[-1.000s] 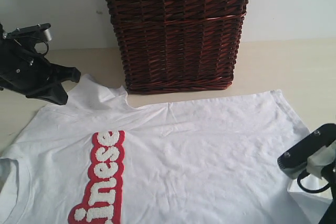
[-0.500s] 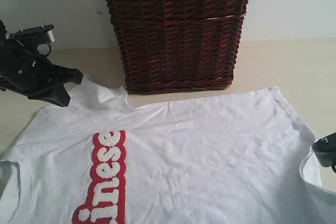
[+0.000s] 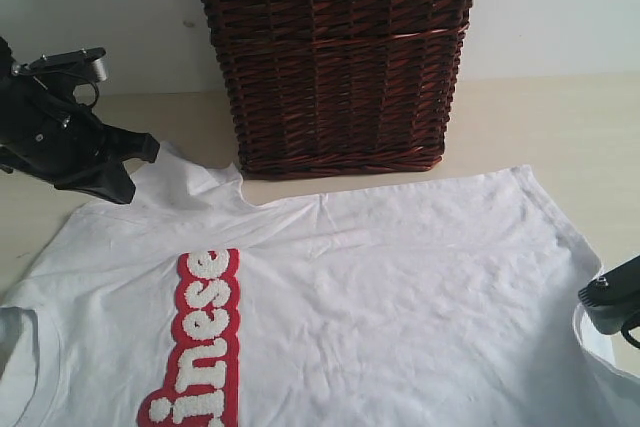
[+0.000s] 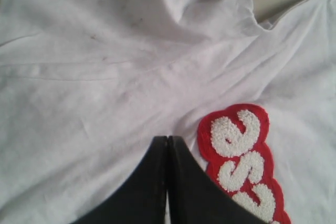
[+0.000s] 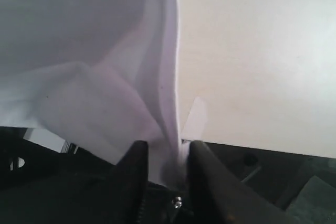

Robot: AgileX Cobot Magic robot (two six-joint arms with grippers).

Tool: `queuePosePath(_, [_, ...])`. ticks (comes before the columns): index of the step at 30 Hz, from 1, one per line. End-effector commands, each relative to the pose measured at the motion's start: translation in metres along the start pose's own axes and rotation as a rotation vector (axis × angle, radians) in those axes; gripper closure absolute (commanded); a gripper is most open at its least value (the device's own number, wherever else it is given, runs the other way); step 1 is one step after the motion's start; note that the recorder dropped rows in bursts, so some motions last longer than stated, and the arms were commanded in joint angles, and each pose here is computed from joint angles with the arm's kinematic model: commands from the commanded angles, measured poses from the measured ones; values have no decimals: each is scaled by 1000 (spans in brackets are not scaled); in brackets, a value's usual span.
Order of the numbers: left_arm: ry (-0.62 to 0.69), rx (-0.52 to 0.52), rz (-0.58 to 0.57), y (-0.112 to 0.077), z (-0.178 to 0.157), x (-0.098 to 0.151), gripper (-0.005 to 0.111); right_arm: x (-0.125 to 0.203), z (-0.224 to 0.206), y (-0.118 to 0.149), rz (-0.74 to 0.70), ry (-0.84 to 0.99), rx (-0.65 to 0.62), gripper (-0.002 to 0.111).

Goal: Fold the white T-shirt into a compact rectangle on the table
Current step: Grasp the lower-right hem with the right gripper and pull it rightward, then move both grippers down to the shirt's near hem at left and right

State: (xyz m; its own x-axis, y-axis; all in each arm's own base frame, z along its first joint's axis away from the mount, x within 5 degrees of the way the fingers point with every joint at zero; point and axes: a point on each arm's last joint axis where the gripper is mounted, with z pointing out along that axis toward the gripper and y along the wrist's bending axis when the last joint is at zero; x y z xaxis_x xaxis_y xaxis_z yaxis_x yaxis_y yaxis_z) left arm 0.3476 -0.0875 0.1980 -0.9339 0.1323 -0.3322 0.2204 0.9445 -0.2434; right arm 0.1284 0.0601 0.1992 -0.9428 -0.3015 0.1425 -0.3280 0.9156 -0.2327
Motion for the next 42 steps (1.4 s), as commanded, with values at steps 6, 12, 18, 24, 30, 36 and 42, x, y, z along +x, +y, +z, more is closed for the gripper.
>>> queuePosePath(6, [-1,7,5,-3,-1,0,107,-10,-5,-22,176,-116,227,58])
queuePosePath(12, [-7,6,8,-3,-1,0,107,-7,-3,-16,154,-82,158,58])
queuePosePath(18, [158,35,104,-1,12,13,107,-72,-5,6,16,-222,63,104])
queuePosePath(24, [398,-27,161,14,35,43,107,-172,0,-12,65,-288,-15,108])
queuePosePath(30, [293,-82,208,17,29,34,107,-210,66,-38,111,-202,-173,108])
queuePosePath(36, [381,-203,260,32,9,40,98,-224,110,-54,142,-98,-157,108])
queuePosePath(42, [577,-57,599,27,19,75,44,-226,132,-74,223,-49,-244,108])
